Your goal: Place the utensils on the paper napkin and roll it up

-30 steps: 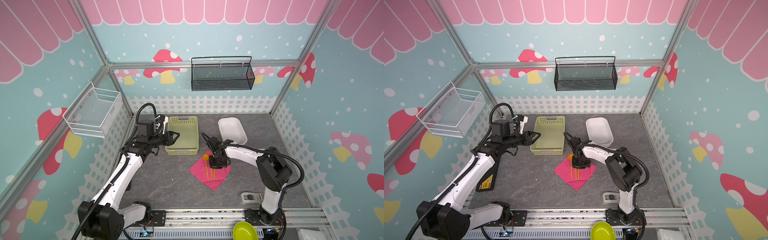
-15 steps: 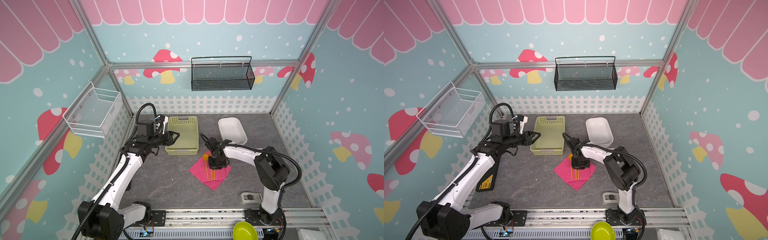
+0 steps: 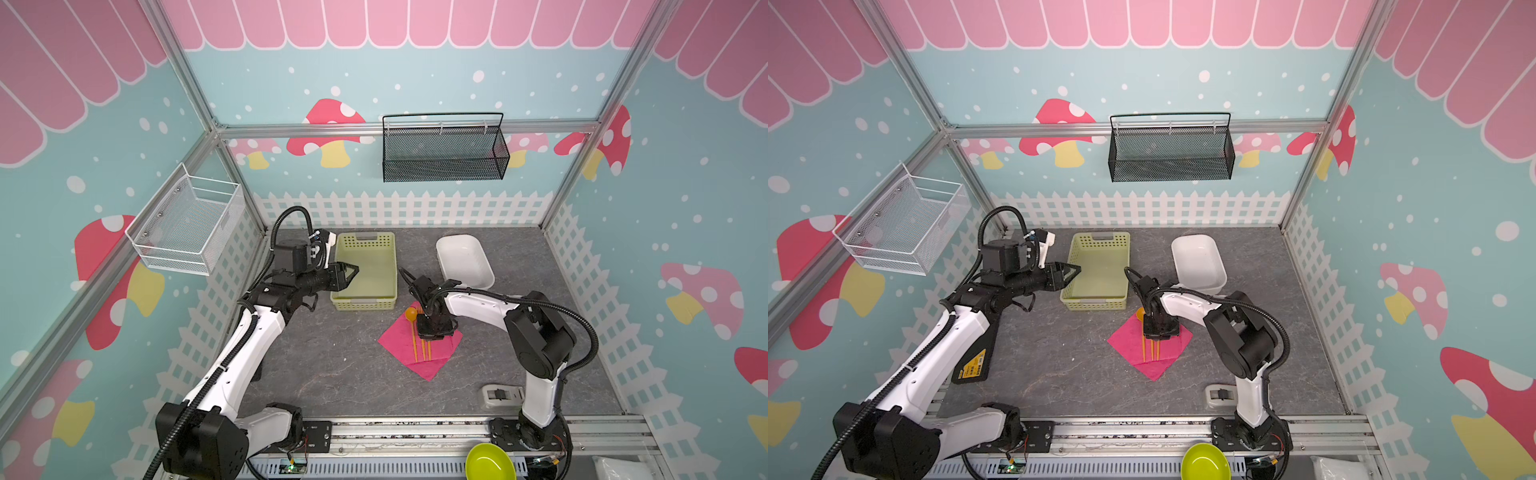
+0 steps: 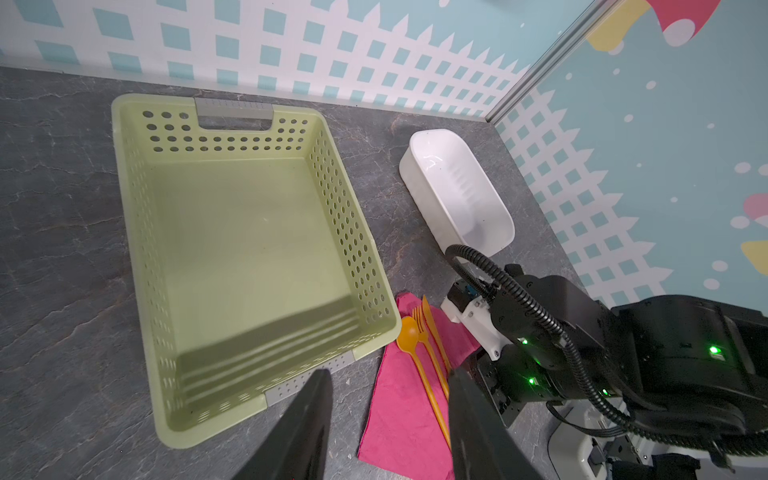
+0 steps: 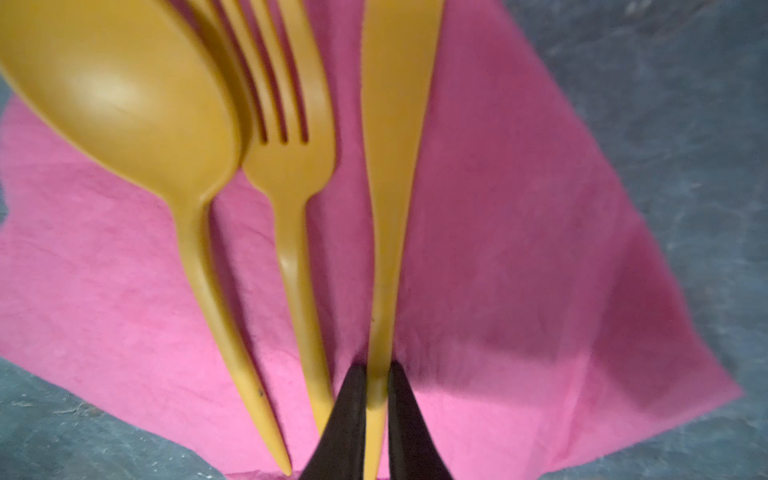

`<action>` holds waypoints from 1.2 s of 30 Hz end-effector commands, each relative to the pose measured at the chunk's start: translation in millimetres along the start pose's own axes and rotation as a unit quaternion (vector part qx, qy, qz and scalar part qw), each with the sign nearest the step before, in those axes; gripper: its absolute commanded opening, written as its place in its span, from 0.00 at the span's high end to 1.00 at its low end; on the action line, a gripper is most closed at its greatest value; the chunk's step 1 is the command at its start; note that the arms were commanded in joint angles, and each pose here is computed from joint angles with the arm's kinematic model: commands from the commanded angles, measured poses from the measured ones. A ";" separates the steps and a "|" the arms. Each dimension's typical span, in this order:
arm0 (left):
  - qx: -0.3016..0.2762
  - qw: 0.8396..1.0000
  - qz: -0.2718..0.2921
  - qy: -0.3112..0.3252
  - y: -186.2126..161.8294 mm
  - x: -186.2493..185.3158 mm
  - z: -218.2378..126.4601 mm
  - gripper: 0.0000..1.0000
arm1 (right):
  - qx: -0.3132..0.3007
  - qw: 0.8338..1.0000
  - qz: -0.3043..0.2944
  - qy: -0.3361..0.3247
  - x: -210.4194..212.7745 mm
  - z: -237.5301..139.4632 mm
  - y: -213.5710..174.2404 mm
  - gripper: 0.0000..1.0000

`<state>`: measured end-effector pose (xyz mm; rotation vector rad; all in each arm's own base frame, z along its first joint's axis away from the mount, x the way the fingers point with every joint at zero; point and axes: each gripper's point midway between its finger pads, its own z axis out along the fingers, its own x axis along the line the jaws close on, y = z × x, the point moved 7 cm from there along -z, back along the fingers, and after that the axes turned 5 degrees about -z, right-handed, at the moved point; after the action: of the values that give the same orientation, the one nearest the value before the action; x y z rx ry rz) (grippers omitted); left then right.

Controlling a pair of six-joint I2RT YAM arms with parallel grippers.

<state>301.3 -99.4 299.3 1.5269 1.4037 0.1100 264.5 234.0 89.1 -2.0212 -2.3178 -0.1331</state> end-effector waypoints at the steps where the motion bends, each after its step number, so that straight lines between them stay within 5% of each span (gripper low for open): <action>1: 0.000 1.000 0.001 -0.007 -0.7 0.6 -0.1 0.53 | 0.017 1.000 -0.005 -0.022 -0.8 7.4 -4.3 0.88; 10: -0.001 1.000 0.000 -0.006 -0.4 1.1 -0.2 0.53 | 0.016 1.000 -0.004 -0.021 -0.4 6.6 -4.2 0.88; 19: 0.001 1.000 0.001 -0.004 -0.6 2.1 0.8 0.53 | -0.003 1.000 0.003 -0.024 -0.8 -4.2 -1.6 0.77; 29: 0.008 1.000 0.002 0.021 -3.3 10.9 5.9 0.53 | -0.094 0.995 -0.028 0.010 1.9 -48.9 2.6 0.76; 36: 0.011 0.999 0.023 0.022 -5.1 9.3 9.8 0.53 | -0.169 0.978 -0.104 0.063 2.8 -78.8 -8.8 0.76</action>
<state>306.6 -98.7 291.4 1.5487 1.4196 0.1221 259.9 225.9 159.3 -1.9361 -2.4727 -0.5799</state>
